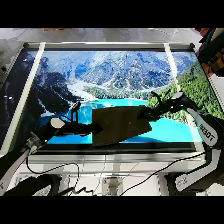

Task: Fold the clothes and pants, and hang the long-sleeved shirts on hangers.

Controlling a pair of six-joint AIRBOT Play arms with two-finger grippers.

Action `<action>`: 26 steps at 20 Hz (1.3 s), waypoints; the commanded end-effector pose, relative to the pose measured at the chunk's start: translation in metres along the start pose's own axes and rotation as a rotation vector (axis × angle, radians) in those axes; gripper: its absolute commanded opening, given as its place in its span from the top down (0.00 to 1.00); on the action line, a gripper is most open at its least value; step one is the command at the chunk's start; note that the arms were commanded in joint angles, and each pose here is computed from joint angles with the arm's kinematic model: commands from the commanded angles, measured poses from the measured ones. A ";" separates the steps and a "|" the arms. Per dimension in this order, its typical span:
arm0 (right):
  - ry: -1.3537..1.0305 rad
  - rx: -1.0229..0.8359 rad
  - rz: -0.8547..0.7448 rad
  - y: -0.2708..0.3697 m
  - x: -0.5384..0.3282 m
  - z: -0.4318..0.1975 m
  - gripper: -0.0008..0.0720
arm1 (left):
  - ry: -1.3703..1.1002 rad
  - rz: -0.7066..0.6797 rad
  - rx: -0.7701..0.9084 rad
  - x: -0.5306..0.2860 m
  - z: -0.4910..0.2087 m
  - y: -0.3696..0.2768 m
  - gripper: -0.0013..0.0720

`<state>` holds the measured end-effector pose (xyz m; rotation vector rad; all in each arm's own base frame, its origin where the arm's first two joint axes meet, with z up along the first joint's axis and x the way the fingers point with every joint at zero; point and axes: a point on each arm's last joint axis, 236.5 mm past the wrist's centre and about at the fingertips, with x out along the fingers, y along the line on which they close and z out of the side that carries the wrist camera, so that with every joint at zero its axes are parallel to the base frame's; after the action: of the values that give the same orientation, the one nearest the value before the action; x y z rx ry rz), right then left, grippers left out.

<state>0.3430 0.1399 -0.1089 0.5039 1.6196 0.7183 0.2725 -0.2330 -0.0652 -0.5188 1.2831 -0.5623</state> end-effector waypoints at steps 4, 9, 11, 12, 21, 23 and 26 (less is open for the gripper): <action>-0.002 -0.234 0.092 0.076 0.028 0.016 0.70 | -0.004 0.031 0.102 0.010 0.007 0.012 0.04; -0.157 -0.278 -0.124 0.084 -0.042 0.051 0.92 | -0.178 -0.004 0.320 -0.038 0.070 -0.033 0.04; -0.280 -0.211 -0.322 0.062 -0.102 0.061 0.92 | -0.272 0.046 0.419 -0.077 0.097 -0.041 0.04; -0.358 -0.174 -0.411 0.052 -0.137 0.063 0.92 | -0.318 0.086 0.466 -0.097 0.108 -0.041 0.04; -0.883 0.562 -0.869 -0.047 -0.397 -0.091 0.92 | -0.636 0.342 0.555 -0.237 0.138 -0.016 0.04; -0.883 0.728 -0.888 -0.069 -0.414 -0.139 0.92 | -0.644 0.353 0.543 -0.241 0.140 -0.012 0.04; -0.884 1.005 -0.895 -0.102 -0.428 -0.210 0.92 | -0.644 0.354 0.541 -0.242 0.140 -0.011 0.04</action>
<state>0.2882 -0.2159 0.1399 0.4511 1.0312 -0.6843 0.3625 -0.0850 0.1442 -0.0072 0.5608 -0.3940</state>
